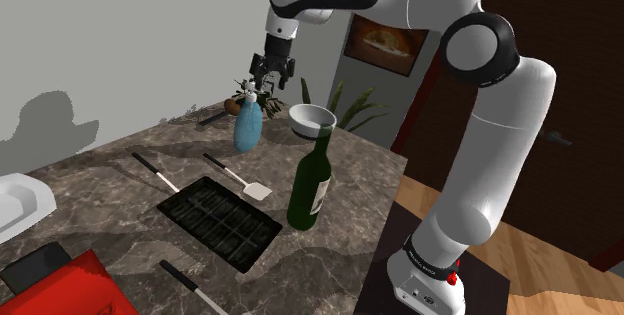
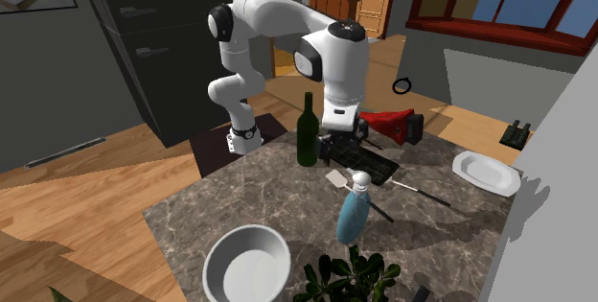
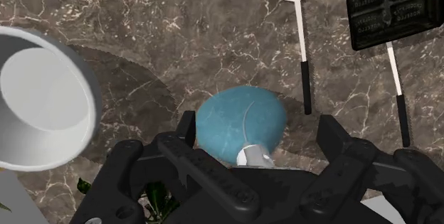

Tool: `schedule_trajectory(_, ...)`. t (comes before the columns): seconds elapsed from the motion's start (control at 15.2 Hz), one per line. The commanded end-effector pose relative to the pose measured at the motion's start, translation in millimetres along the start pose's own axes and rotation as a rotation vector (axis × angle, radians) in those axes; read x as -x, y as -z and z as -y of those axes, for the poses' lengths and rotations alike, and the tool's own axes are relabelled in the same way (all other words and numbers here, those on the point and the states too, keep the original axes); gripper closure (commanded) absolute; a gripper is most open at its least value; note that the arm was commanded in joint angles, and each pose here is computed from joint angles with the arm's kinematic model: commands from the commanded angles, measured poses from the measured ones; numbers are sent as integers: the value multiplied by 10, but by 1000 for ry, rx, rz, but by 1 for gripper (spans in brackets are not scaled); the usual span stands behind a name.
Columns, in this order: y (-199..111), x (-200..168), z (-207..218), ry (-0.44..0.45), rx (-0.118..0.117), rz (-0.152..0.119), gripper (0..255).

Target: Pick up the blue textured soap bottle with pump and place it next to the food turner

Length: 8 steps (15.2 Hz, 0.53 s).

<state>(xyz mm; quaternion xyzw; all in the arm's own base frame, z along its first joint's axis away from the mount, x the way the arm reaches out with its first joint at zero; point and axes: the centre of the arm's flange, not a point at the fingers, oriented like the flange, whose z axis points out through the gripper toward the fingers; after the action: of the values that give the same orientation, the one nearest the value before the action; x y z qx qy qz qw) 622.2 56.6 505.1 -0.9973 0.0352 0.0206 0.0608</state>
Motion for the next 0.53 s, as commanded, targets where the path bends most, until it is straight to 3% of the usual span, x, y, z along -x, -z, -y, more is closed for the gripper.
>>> schedule_trajectory(0.0, -1, -236, 28, 3, -7, -12, 0)
schedule_trajectory(0.26, 7, -723, 94, 10, -19, -34, 0)
schedule_trajectory(0.46, -98, -745, 99, 11, -20, -35, 0)
